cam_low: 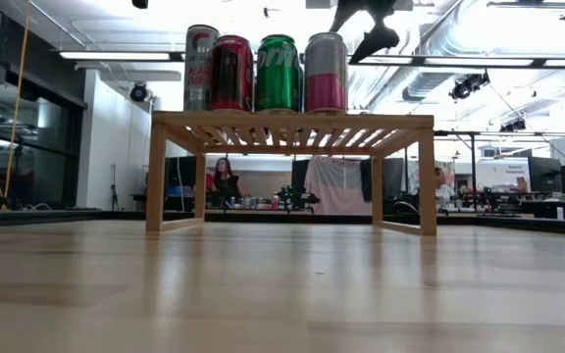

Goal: Place canned beverage on shelf
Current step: Put the pink-white soda can on the shelf aligned with the other pink-white soda can

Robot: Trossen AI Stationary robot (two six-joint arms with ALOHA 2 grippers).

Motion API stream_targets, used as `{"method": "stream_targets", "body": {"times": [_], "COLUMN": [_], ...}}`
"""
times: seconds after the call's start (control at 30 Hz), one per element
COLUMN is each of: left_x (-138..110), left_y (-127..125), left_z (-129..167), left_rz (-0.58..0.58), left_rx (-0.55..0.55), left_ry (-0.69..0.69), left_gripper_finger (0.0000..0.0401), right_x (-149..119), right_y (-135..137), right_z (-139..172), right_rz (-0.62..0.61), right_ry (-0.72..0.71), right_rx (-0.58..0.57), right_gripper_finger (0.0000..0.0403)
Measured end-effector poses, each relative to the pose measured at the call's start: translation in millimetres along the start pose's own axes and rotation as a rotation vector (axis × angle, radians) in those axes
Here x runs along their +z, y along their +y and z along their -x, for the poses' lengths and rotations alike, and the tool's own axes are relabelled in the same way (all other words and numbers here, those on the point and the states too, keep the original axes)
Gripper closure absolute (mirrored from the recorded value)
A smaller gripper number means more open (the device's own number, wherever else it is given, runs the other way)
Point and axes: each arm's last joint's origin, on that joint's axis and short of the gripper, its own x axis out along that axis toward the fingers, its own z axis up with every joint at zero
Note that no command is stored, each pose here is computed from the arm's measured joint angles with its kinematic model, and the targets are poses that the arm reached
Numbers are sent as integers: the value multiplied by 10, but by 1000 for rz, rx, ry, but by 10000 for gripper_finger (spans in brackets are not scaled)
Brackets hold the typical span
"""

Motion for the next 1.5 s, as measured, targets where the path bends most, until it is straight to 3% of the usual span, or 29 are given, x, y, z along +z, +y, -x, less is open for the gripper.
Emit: {"method": "stream_targets", "body": {"times": [0.17, 0.37, 0.53, 0.67, 0.77, 0.93, 1.07, 1.27, 1.43, 1.5], "left_x": [0, -1, 0, 2, 3, 3, 6, 8, 9, 9], "left_y": [0, 0, 1, 7, 7, 7, 15, 21, 20, 20], "left_z": [0, -1, -1, -1, 0, 0, 0, 0, 1, 1], "left_rz": [0, 0, 0, 0, 0, 11, 16, 18, 46, 46], "left_rx": [0, 0, 5, 23, 24, 26, 55, 71, 71, 71], "left_ry": [0, 0, -2, -9, -10, -11, -24, -31, -32, -32], "left_gripper_finger": [34, 34, 34, 34, 34, 34, 34, 34, 34, 34], "right_x": [-42, -152, -202, -344, -592, -1056, -1206, -1168, -978, -874], "right_y": [17, -9, -29, -25, -44, -154, -198, -200, -275, -341], "right_z": [241, 573, 656, 512, 339, 197, 211, 151, -5, -63], "right_rz": [25, 65, 72, 120, 128, 22, -124, -79, 7, -14], "right_ry": [-55, -117, -122, -122, -137, -201, -319, -485, -497, -489], "right_rx": [12, -93, -168, -173, -143, -106, -49, 16, -65, -138], "right_gripper_finger": [6, 6, 6, 6, 6, 6, 6, 6, 6, 8]}}
